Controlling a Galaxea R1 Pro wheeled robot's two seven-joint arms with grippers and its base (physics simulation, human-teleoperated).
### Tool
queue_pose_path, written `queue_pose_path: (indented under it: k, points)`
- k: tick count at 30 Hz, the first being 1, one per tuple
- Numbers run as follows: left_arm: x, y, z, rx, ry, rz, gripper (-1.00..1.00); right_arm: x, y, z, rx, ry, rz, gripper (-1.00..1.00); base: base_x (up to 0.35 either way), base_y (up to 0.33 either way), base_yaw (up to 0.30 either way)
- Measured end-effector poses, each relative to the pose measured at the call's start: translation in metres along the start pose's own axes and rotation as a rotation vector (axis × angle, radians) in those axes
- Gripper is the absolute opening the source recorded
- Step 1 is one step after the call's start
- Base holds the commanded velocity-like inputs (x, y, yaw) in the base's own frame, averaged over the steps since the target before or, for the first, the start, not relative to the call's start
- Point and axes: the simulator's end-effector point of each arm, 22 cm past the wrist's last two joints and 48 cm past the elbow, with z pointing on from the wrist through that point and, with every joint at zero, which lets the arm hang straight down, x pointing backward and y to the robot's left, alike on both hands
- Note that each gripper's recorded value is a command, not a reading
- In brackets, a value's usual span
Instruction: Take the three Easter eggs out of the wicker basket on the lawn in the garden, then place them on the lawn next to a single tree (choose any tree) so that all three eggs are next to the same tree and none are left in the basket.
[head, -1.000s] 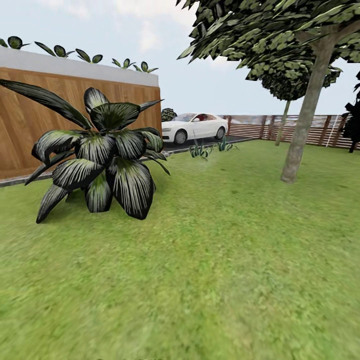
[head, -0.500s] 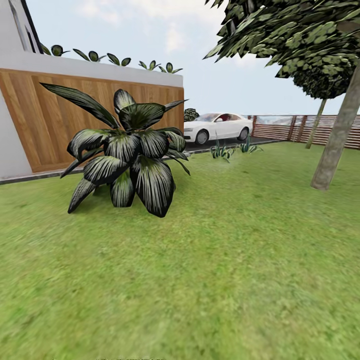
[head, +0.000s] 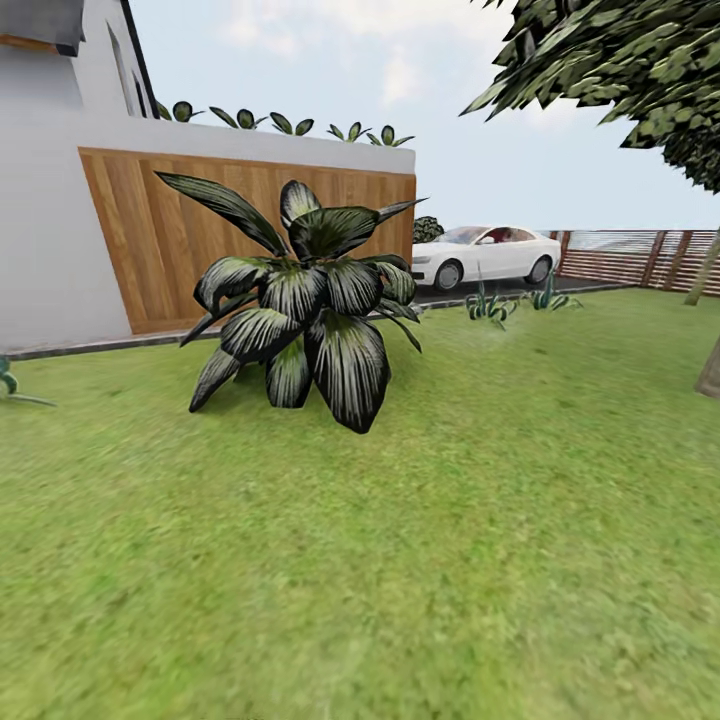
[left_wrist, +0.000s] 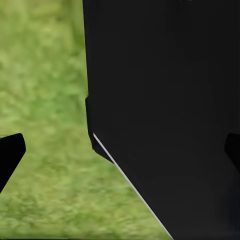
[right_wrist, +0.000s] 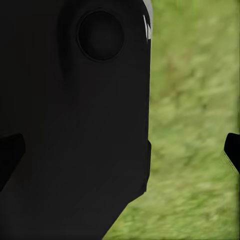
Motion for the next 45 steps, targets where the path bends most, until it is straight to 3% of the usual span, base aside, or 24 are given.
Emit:
queue_pose_path:
  k: [45]
  points:
    - [-0.0001,-0.0002,0.0,0.0,0.0,0.0,1.0,-0.0001,0.0005,0.0,-0.001,0.0,0.0,1.0,0.0,0.0,0.29]
